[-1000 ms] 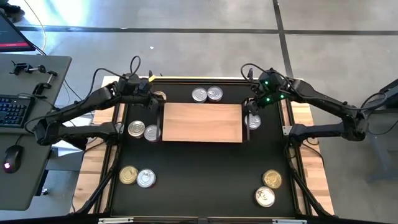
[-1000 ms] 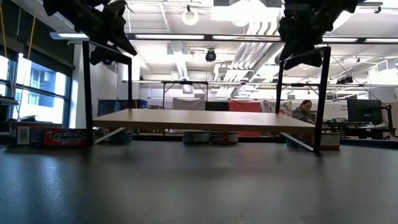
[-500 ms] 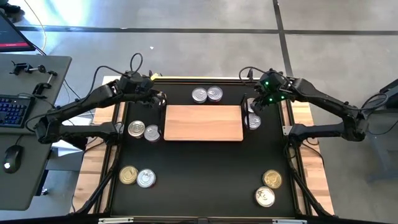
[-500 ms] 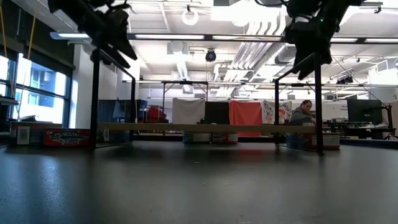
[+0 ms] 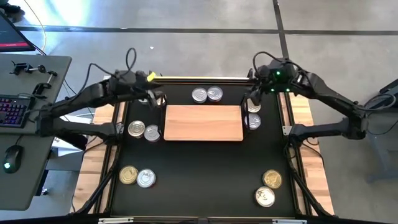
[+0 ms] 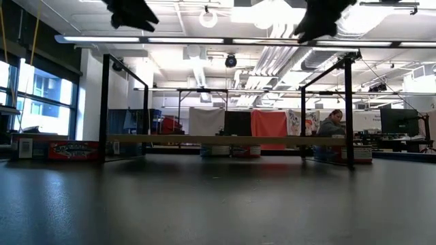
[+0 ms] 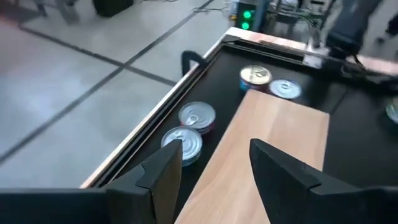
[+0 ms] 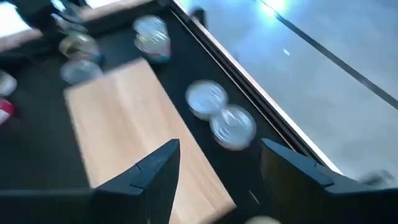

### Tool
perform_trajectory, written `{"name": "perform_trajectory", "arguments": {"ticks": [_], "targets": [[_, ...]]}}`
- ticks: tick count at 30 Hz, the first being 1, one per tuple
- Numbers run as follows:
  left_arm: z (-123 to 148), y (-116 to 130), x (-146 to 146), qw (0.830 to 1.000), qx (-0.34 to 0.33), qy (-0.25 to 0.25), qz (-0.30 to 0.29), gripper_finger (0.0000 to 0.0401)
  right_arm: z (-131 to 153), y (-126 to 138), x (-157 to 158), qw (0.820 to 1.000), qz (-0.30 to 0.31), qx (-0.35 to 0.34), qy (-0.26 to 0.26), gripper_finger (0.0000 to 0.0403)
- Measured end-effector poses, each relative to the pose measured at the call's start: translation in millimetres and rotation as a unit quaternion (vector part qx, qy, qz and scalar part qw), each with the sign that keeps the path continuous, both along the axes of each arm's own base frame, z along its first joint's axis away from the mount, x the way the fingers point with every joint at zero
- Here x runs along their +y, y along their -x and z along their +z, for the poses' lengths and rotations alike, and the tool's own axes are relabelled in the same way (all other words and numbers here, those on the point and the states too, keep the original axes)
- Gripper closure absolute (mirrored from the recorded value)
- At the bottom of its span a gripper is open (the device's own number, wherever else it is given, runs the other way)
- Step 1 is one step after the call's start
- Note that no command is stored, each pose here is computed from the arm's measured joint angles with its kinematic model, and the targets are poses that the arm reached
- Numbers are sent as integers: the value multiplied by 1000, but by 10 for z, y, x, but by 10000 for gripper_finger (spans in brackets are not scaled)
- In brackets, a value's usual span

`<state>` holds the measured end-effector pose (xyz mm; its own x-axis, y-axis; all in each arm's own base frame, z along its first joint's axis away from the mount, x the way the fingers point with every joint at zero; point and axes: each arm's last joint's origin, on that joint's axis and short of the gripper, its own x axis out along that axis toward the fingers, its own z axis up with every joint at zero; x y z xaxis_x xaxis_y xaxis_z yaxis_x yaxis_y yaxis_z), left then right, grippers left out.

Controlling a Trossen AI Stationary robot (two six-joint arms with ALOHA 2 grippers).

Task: Stack canned seafood by type on shelf
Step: Put the green tuna can on the shelf

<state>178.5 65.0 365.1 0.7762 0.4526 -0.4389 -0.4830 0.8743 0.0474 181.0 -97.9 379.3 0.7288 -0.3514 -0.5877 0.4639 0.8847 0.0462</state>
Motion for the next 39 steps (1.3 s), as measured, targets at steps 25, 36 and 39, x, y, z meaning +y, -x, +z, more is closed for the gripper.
{"name": "perform_trajectory", "arguments": {"ticks": [25, 36, 39], "targets": [[-807, -203, -1333, 997, 2, -71, 6, 268, -824, -618, 601, 990, 111, -74, 50, 192], [-793, -246, -1266, 997, -10, -64, 29, 268, -864, -672, 867, 988, 121, -74, 66, 192], [-781, -309, -1249, 997, -23, -66, 34, 268, -887, -692, 949, 986, 136, -70, 62, 192]]}}
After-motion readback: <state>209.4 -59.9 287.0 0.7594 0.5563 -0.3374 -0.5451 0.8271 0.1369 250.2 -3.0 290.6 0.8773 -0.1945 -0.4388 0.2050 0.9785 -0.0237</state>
